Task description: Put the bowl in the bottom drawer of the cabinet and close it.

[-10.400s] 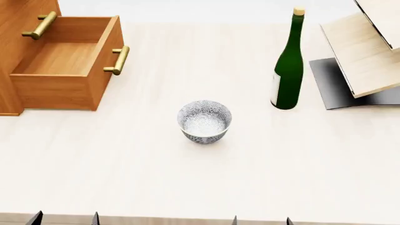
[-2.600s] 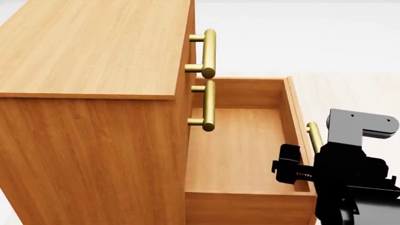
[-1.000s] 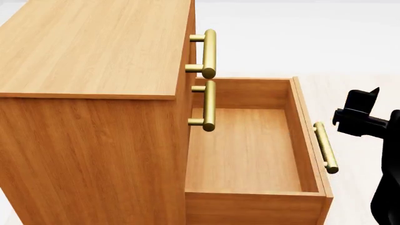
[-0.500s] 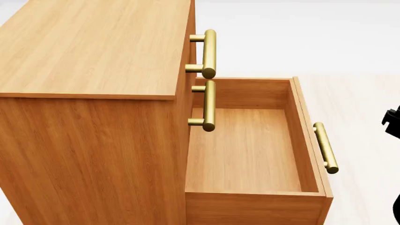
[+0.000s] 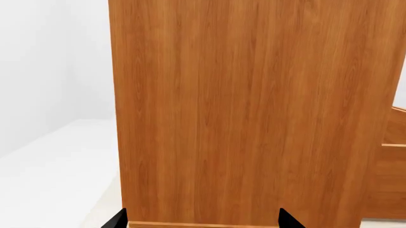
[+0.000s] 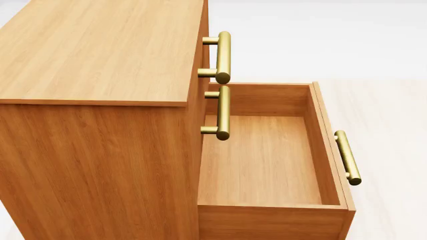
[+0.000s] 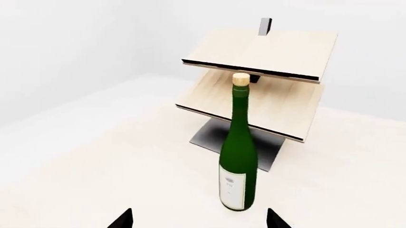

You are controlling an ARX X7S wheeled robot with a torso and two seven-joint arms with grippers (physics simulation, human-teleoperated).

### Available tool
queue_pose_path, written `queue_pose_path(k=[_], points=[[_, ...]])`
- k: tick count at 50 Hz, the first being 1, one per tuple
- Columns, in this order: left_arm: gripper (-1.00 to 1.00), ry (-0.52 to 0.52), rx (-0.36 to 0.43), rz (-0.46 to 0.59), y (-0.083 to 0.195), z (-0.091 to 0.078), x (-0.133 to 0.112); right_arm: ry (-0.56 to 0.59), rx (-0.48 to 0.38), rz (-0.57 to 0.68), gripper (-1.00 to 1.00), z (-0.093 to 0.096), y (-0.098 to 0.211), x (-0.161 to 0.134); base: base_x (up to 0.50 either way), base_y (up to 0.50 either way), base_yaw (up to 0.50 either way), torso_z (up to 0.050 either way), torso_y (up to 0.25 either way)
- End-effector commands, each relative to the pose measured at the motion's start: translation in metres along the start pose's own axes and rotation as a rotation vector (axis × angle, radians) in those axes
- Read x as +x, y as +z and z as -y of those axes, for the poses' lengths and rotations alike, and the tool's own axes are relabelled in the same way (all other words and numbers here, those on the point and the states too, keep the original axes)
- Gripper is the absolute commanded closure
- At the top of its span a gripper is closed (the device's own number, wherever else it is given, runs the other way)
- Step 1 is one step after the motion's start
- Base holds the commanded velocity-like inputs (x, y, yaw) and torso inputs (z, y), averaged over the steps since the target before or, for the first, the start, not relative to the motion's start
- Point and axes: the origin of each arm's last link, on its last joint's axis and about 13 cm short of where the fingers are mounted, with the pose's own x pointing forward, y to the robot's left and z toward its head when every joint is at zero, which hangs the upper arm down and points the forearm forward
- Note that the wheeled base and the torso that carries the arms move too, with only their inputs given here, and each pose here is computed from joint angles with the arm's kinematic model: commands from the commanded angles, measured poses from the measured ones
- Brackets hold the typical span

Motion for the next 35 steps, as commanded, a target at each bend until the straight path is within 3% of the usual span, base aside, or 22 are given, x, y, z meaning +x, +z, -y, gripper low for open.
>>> queue_pose_path(k=[1, 4, 15, 19, 20, 22, 24, 28, 35], points=[[-1.0, 0.004, -0.004, 0.003, 0.0, 0.0, 0.0, -0.117, -0.013, 0.028, -1.0, 0.009, -0.002, 0.009, 0.0, 0.0, 0.0, 0.0, 0.0], [-1.0, 0.004, -0.001, 0.004, -0.001, 0.0, 0.0, -0.182, -0.024, 0.053, -1.0, 0.013, -0.001, 0.01, 0.0, 0.0, 0.0, 0.0, 0.0], [-1.0, 0.007, -0.001, 0.007, 0.003, 0.0, 0.0, -0.213, -0.01, 0.028, -1.0, 0.019, -0.007, 0.013, 0.0, 0.0, 0.0, 0.0, 0.0], [-1.0, 0.008, -0.001, 0.007, 0.001, 0.0, 0.0, -0.201, -0.022, -0.041, -1.0, 0.018, -0.007, 0.015, 0.0, 0.0, 0.0, 0.0, 0.0], [-1.0, 0.007, 0.0, 0.007, 0.003, 0.0, 0.0, -0.15, 0.03, -0.067, -1.0, 0.018, -0.007, 0.015, 0.0, 0.0, 0.0, 0.0, 0.0], [-1.0, 0.008, 0.0, 0.007, 0.011, 0.001, 0.001, -0.144, 0.051, -0.108, -1.0, 0.019, -0.007, 0.015, 0.0, 0.0, 0.0, 0.0, 0.0], [-1.0, 0.008, -0.001, 0.007, 0.002, 0.0, 0.0, -0.151, -0.002, -0.113, -1.0, 0.019, -0.007, 0.016, 0.0, 0.0, 0.0, 0.0, 0.0], [-1.0, 0.008, 0.0, 0.008, 0.009, 0.001, 0.0, -0.08, 0.033, -0.234, -1.0, 0.015, -0.01, 0.016, 0.0, 0.0, 0.0, 0.0, 0.0], [-1.0, 0.006, 0.001, 0.008, 0.002, 0.0, -0.001, -0.141, 0.05, -0.243, -1.0, 0.02, -0.011, 0.019, 0.0, 0.0, 0.0, 0.0, 0.0]])
